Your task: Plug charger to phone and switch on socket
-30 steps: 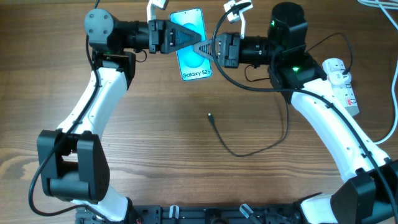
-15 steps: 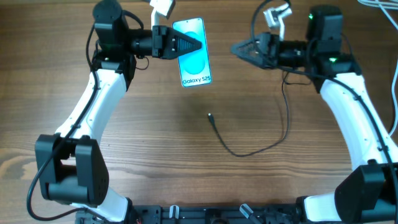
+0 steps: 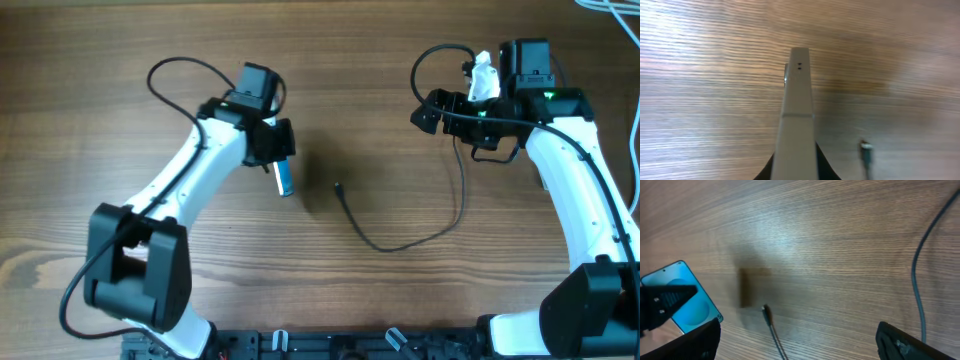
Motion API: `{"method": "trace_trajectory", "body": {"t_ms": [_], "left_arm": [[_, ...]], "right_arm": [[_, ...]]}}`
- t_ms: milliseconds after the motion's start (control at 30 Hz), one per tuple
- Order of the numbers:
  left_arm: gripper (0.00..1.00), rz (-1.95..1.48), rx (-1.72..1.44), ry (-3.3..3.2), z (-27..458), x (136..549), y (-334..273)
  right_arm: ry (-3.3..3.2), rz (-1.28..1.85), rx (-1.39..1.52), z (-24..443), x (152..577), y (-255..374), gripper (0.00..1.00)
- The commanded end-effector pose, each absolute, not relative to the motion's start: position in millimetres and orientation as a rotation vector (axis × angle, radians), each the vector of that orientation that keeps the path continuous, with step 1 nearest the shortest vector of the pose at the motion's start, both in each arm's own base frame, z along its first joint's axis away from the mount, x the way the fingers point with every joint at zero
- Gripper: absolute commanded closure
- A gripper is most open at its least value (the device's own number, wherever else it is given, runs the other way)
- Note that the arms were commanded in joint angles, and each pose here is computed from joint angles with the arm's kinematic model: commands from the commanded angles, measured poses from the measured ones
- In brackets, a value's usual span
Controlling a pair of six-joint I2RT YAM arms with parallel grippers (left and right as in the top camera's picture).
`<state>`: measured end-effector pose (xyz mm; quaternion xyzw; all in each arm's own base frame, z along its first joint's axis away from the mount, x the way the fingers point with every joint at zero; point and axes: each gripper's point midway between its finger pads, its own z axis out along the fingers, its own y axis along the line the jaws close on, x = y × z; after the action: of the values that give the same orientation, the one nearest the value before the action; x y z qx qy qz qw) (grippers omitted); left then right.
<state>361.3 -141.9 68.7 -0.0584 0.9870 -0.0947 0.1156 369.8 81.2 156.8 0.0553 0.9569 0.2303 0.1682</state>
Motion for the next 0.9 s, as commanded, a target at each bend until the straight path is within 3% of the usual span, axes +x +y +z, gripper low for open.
{"method": "trace_trajectory", "body": {"t_ms": [0,133,767,867], "left_arm": [[0.96,0.021,-0.067,2.897,46.2,359.7,-135.8],[0.91,0.035,-0.024,2.929,33.9,352.9,-146.0],[0.9,0.026,-0.173,2.97,26.0,343.9,-144.6],[0.82,0.027,-0.173,2.971,25.7,343.8,-144.5]], "right_arm": [[2.74,0.606,0.142,149.9,369.6,77.1,0.0],[2.74,0.606,0.142,149.9,369.7,77.0,0.0],[2.741,0.605,0.142,149.8,369.4,77.0,0.0],[2.741,0.606,0.141,149.8,369.4,77.0,0.0]]}}
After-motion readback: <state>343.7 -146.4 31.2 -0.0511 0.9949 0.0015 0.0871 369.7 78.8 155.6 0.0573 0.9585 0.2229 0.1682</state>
